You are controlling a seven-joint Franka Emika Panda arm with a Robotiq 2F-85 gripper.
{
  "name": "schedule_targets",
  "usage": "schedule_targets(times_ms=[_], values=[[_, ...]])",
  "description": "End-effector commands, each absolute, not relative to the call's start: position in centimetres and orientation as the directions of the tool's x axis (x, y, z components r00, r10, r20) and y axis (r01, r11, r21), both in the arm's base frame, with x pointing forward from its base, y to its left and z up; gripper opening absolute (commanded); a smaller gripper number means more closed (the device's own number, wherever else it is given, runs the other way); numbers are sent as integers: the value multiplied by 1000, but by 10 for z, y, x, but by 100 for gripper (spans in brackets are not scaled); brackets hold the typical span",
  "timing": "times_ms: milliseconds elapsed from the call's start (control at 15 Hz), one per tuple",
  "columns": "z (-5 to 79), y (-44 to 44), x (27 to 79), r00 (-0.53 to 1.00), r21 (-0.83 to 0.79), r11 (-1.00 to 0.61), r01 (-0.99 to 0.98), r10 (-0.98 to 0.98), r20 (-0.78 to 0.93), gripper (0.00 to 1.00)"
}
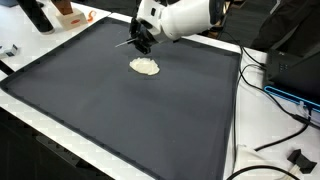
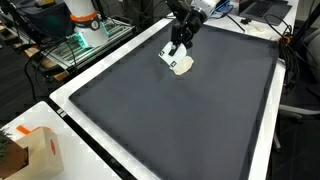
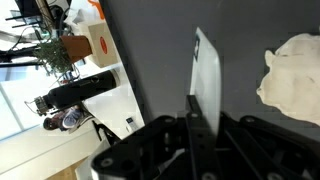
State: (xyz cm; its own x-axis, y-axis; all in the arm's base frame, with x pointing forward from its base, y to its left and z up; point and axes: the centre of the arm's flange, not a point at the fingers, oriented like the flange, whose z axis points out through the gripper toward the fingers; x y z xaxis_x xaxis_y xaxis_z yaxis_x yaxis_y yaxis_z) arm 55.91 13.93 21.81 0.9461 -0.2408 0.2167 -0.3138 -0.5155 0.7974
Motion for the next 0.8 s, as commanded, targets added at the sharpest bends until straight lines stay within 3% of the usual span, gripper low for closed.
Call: schedule_targets(times_ms=[0, 733], values=[[226, 141, 554, 967, 797, -548, -255, -169, 193, 1], [256, 150, 541, 993, 765, -635, -110, -34, 115, 1]])
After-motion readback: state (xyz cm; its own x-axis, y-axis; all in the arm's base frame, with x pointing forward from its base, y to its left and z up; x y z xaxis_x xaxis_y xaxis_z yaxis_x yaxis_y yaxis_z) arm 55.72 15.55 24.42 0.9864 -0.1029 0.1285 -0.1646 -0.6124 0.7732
